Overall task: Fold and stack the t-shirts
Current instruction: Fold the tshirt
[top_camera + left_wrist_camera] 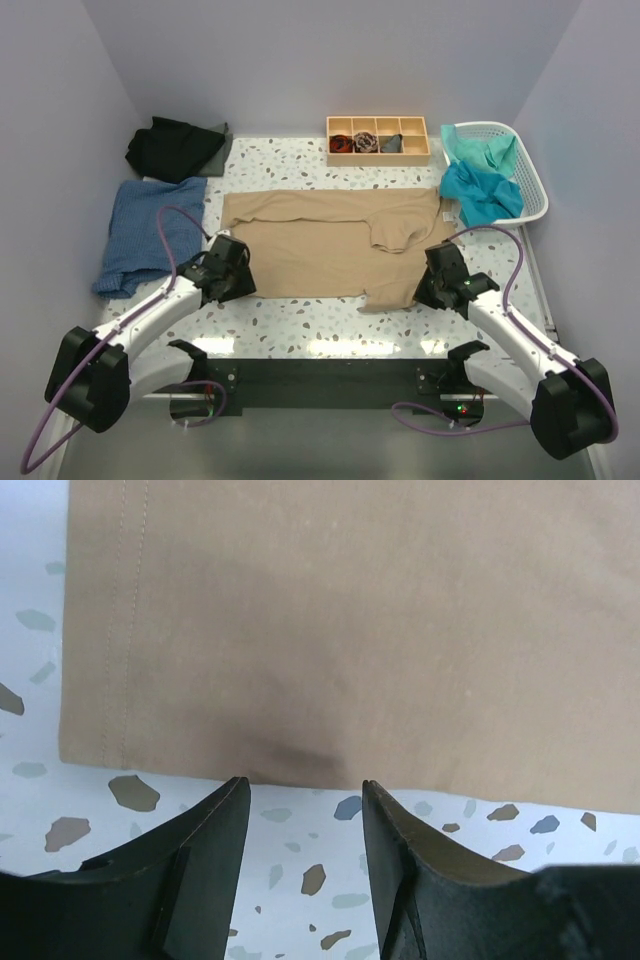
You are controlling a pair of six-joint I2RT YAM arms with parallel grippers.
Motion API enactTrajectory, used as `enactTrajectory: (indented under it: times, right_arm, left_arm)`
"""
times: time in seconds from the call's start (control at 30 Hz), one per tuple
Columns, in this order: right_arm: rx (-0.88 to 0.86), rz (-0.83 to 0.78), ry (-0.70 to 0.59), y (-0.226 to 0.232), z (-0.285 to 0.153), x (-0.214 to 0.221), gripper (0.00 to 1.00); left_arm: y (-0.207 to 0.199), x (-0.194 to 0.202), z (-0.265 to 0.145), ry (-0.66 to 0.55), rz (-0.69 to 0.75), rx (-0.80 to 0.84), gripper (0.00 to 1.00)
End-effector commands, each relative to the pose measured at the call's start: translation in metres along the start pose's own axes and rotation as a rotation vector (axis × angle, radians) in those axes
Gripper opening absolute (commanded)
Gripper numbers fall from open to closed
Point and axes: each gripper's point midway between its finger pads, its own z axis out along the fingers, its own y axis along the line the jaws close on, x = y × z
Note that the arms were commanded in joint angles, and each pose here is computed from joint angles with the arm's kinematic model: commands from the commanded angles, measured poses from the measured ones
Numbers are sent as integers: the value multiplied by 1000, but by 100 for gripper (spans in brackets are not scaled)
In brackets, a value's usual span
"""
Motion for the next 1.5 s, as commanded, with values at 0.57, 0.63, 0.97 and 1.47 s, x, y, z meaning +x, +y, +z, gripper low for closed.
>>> enactTrajectory:
  times: [0.57, 0.63, 0.97, 1.47]
  right_arm:
    - [-25, -45, -56, 11, -7, -19, 6]
    - [-20, -48, -64, 12, -9, -22, 5]
    - [-16, -63, -96, 14, -21, -35, 0]
    - [13, -154, -141, 40, -33, -80, 0]
  left_arm:
    - [17, 6, 8, -30, -93, -109, 55]
    - [20, 2, 10, -46, -90, -137, 54]
    - [27, -20, 16, -131, -61, -207, 9]
    - [12, -53, 10, -160, 48, -218, 0]
